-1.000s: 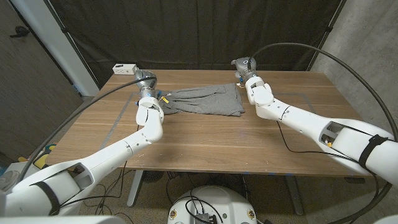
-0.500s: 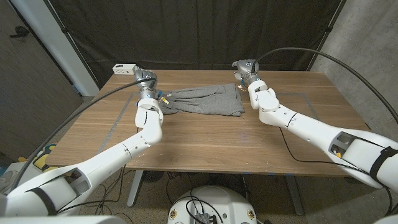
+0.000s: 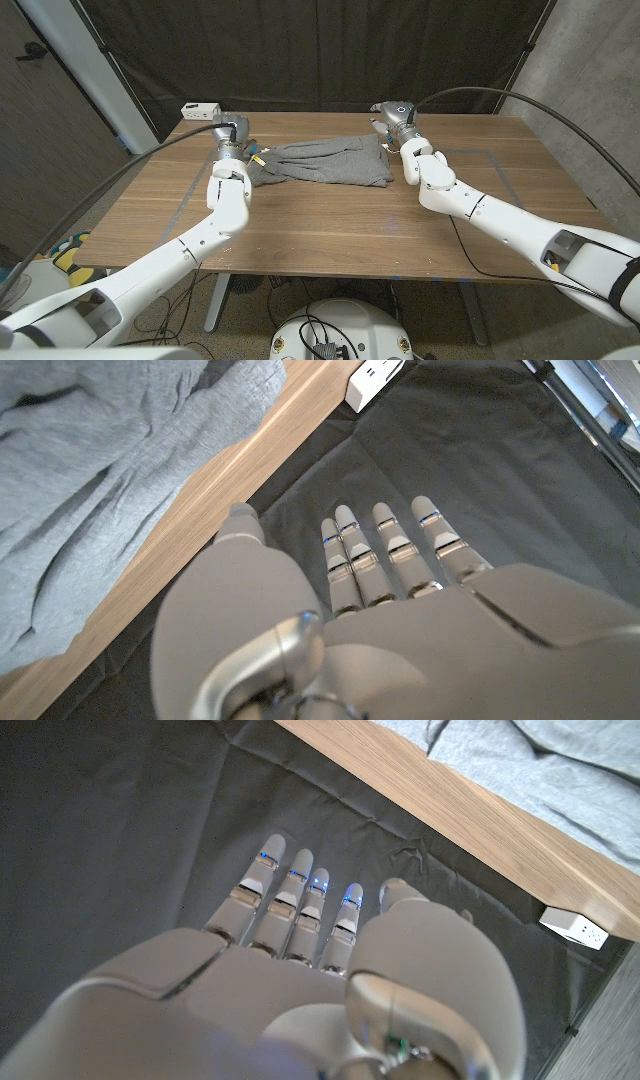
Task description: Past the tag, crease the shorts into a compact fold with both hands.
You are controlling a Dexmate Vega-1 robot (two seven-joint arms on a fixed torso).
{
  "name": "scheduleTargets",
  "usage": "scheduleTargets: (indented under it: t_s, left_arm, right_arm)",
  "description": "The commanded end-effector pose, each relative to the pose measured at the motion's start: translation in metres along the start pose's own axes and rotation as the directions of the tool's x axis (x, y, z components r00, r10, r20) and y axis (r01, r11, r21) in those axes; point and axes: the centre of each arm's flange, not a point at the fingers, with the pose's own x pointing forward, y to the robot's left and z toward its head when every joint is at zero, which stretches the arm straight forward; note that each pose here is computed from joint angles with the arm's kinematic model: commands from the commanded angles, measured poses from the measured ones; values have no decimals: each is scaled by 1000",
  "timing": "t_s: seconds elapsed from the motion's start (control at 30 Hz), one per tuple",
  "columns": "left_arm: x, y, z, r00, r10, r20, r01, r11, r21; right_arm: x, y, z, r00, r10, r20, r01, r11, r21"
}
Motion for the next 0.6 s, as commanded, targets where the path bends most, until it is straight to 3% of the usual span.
scheduleTargets:
  t_s: [0.03, 0.43, 0.6]
  left_arm:
    - [-9, 6, -18, 996, -75, 45, 81, 987, -139]
    - [-19, -8, -36, 989, -112, 98, 138, 934, -328]
    - [-23, -16, -38, 983, -134, 128, 172, 913, -370]
  right_arm:
    - [-22, 0, 5, 1000, 12, 11, -13, 996, 87]
    - [-46, 6, 7, 1000, -10, -8, 11, 986, 164]
    - [-52, 14, 8, 999, 33, -6, -31, 979, 202]
